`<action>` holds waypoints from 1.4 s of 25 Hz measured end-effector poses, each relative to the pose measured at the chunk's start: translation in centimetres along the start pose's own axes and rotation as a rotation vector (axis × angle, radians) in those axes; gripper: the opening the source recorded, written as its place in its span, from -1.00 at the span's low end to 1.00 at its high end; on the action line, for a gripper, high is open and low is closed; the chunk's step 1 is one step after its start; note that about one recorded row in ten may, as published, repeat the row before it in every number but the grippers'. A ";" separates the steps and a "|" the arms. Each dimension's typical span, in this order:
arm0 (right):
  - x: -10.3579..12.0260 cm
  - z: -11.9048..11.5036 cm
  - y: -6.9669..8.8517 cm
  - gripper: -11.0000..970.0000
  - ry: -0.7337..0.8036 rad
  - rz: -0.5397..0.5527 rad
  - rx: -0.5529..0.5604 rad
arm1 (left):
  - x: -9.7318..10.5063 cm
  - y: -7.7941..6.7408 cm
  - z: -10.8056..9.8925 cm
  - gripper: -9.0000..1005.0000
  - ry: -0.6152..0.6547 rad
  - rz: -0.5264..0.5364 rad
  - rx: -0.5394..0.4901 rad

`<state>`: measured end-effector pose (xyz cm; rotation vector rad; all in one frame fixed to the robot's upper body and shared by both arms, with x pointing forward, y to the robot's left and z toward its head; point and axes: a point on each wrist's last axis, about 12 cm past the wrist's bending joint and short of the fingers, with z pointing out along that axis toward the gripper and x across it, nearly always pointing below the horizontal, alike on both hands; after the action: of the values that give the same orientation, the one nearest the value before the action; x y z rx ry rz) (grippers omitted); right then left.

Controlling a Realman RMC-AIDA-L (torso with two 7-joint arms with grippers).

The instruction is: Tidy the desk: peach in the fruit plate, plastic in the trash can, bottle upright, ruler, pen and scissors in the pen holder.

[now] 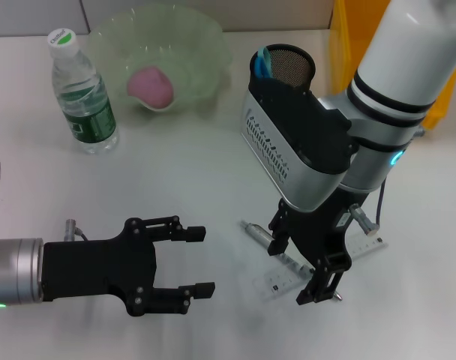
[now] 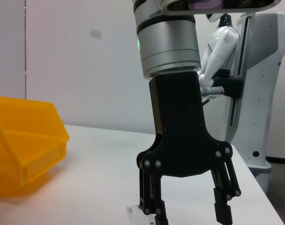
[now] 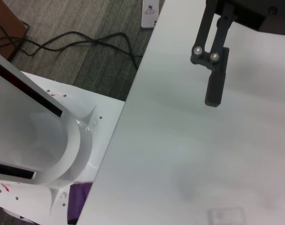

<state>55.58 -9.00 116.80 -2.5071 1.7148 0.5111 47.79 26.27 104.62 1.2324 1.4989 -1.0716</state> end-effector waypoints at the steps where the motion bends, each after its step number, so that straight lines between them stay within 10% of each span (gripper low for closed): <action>1: 0.0 0.0 0.0 0.58 0.000 0.000 0.001 | 0.0 0.0 0.0 0.50 0.000 0.000 0.000; 35: -1.0 3.5 -0.3 0.57 0.068 -0.063 0.028 | 0.2 -0.4 0.1 0.50 -0.001 -0.009 0.011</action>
<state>54.68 -7.21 113.79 -2.5779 1.6472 0.3994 47.42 26.16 104.44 1.2336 1.5012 -1.0881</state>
